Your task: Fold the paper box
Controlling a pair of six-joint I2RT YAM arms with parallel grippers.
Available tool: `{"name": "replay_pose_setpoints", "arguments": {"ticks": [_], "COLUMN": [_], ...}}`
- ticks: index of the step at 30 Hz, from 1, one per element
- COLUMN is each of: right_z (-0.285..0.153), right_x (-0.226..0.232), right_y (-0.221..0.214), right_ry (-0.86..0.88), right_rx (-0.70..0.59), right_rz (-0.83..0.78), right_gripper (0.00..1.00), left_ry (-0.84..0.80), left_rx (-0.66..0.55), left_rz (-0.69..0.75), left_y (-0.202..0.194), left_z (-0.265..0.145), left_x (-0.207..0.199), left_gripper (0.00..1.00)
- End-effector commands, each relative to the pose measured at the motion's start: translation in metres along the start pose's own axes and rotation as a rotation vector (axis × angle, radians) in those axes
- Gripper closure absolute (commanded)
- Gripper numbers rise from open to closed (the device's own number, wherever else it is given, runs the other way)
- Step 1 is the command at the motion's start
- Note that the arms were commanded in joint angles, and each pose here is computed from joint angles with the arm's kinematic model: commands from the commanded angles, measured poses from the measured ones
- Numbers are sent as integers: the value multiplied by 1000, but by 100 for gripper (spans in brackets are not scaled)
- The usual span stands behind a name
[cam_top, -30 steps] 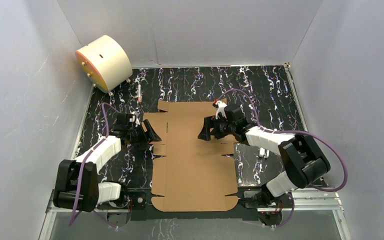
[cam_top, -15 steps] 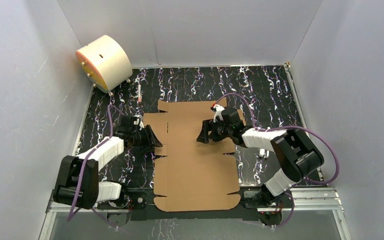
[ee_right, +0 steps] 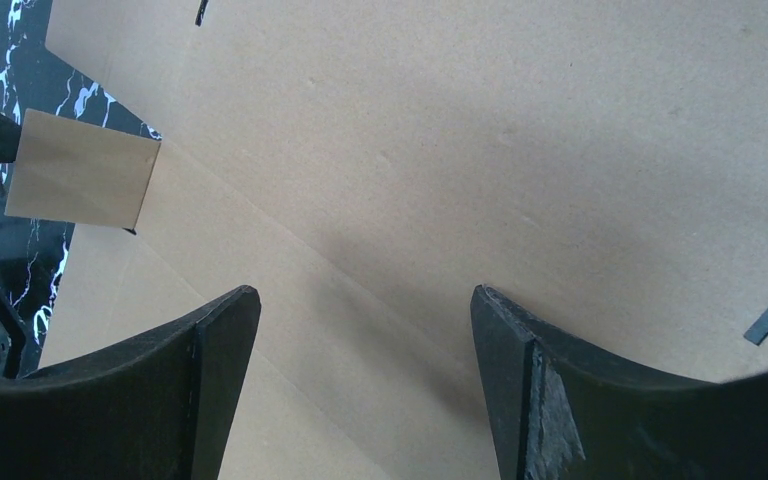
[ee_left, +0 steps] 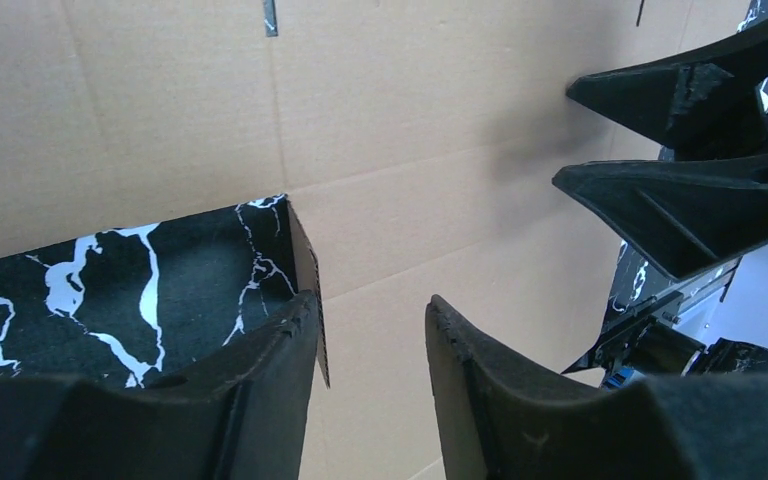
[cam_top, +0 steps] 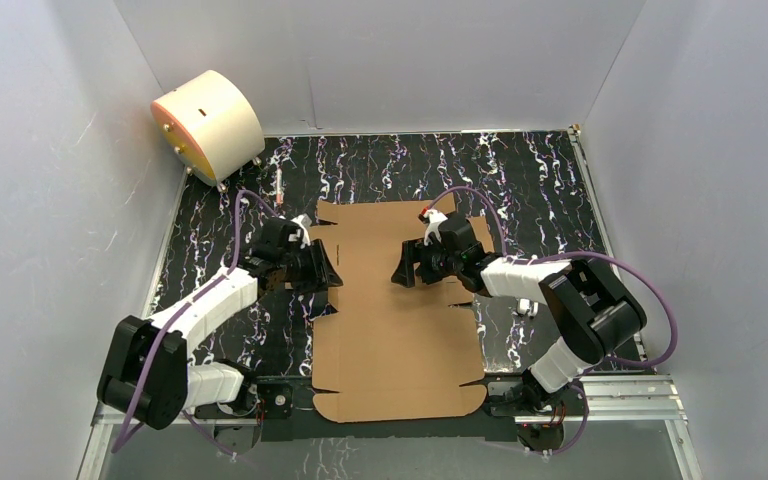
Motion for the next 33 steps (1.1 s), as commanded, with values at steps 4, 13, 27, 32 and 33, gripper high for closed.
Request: {"name": "replay_pose_setpoints", "arguments": {"ticks": [4,13,27,32,33], "right_z": [5,7,0,-14,-20], "right_x": [-2,-3,10,18,19], "right_y": [-5,-3,17,36,40], "right_ry": [-27,-42,-18,-37,-53], "right_rx": [8,6,-41,-87,-102], "right_rz": [19,19,-12,-45,-52], "right_gripper": [15,15,15,12,11], "left_ry": [-23,-39,64,116,117], "left_rx": [-4,26,-63,-138,-159], "left_rz": [39,93,179,226,234], "left_y": [3,-8,9,27,31], "left_z": [-4,14,3,-15,-20], "left_x": [-24,-45,-37,-38,-40], "left_gripper": [56,55,47,41,39]}}
Point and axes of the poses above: each gripper's point midway between its finger pads, its own z axis out along the fingers, its own x axis along the line the jaws close on, y = z × x, the point moved 2 cm from there along -z, back along the fingers, and after that the axes turned 6 degrees about z, right-handed, at the moved point
